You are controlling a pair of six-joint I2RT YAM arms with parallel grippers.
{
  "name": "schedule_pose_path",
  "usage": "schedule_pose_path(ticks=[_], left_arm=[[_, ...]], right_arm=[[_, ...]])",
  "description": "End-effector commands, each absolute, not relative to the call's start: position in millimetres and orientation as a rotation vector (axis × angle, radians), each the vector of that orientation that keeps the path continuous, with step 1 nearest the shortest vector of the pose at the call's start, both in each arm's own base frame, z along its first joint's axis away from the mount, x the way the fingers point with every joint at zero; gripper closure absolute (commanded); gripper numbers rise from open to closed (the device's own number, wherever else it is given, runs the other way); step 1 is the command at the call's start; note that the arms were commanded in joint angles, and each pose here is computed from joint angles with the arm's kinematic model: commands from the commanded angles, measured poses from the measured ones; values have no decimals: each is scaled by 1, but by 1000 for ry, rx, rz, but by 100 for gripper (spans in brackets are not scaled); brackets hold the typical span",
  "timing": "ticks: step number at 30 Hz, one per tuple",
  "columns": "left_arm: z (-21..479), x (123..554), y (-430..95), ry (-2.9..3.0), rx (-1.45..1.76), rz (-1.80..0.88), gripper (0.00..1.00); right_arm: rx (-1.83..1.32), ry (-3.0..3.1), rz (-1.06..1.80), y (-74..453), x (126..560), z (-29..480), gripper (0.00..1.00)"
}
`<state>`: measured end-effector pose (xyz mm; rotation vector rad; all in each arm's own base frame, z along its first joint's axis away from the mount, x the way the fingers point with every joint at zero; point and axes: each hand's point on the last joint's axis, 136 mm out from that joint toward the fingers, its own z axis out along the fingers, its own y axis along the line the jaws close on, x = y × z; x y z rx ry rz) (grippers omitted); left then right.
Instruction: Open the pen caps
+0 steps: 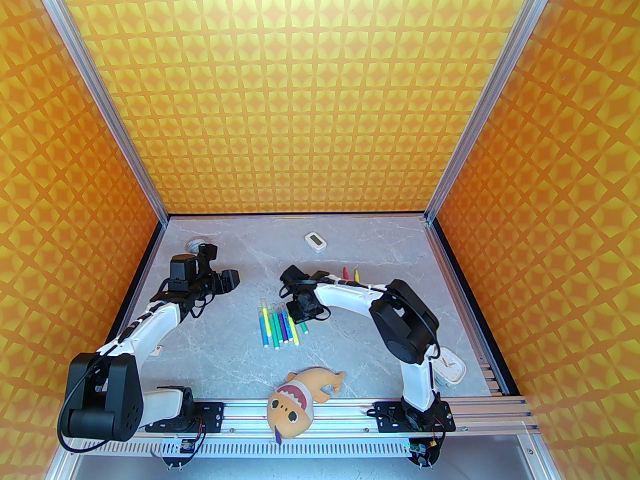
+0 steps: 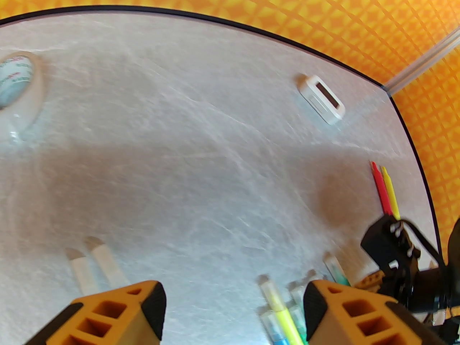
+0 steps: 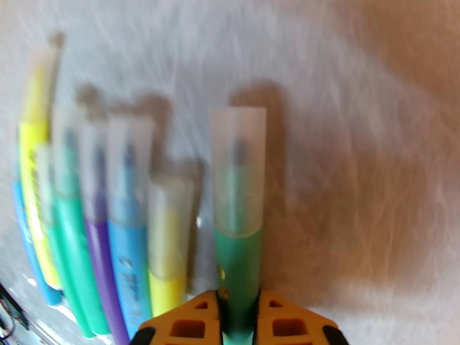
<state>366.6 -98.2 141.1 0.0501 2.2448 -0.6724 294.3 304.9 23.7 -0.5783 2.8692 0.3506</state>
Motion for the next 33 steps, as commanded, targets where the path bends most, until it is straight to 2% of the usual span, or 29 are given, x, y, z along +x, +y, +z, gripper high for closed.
schedule_pose_path(ticks=[1,18,33], left_arm=[[150,370,-118,2214,96,-760,34],[170,371,-201,2142,251,-1134,35],[183,366,-235,2075,314,-1361,35]], right_arm=[[-586,2724,551,325,310,54,100],[-664,2519,808,339,304,113,100],[-701,2319,909,357,314,156,100]])
